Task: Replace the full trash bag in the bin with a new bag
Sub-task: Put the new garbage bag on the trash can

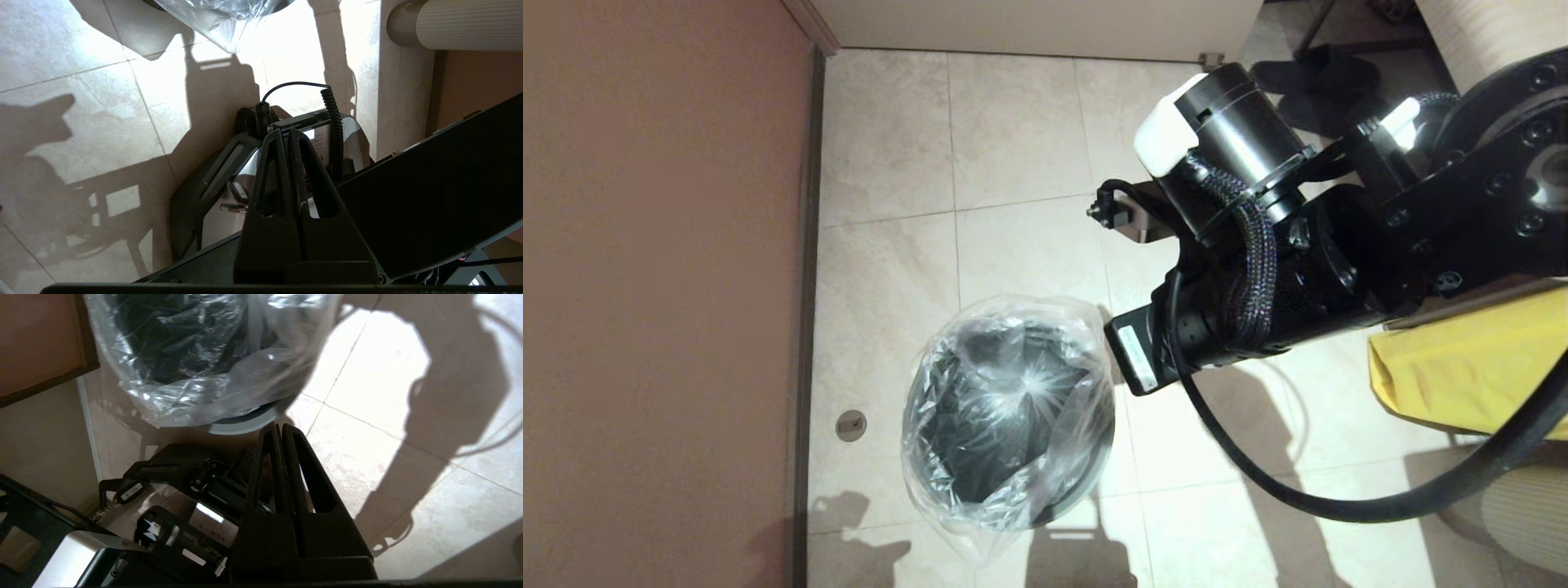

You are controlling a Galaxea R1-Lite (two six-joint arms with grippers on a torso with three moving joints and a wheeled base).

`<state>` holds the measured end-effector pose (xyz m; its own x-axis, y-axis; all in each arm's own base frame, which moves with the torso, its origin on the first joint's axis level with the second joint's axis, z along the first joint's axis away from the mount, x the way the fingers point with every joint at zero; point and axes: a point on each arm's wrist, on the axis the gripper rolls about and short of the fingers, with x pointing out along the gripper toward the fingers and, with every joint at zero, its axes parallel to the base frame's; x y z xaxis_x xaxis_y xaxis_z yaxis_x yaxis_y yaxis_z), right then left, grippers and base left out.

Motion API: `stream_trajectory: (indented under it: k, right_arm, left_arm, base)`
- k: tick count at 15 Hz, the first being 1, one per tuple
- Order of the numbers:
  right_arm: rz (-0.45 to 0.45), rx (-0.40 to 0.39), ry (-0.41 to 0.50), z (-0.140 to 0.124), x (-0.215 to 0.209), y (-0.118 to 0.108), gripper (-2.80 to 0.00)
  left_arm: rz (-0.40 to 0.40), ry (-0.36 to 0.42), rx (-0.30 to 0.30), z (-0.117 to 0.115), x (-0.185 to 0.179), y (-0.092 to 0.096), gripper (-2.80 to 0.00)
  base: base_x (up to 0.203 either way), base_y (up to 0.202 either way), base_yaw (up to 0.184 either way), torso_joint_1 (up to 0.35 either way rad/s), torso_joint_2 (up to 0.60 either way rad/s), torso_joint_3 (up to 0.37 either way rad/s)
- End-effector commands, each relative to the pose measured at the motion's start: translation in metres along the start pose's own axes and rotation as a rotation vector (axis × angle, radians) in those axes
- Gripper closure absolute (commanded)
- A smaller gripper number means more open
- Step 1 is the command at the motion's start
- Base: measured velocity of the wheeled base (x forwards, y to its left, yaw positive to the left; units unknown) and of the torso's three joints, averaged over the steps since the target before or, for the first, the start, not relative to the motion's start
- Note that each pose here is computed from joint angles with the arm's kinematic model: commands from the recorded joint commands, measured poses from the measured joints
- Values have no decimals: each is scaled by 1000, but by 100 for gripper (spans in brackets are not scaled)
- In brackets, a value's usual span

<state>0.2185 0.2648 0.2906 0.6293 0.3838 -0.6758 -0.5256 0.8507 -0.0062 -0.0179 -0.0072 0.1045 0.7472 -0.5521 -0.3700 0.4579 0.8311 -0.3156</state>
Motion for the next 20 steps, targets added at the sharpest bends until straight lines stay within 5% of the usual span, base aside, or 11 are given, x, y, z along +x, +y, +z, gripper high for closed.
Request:
stream_trajectory:
  k: [1, 6, 17, 20]
  right_arm:
    - [25, -32, 15, -4, 11, 17, 0]
    - [63, -113, 59, -17, 43, 56, 0]
    - [3, -201, 173, -43, 105, 82, 0]
    - [7, -181, 136, -40, 124, 82, 0]
  left_arm:
    - [-1, 8, -4, 0, 1, 0, 0]
    - [-1, 8, -12, 0, 1, 0, 0]
    - [-6, 8, -56, 0, 1, 0, 0]
    - [-18, 12, -56, -1, 1, 0, 0]
  base:
    - [0, 0, 0, 0, 0, 0]
    - [0, 0, 0, 0, 0, 0]
    - [0, 0, 0, 0, 0, 0]
    - [0, 0, 0, 0, 0, 0]
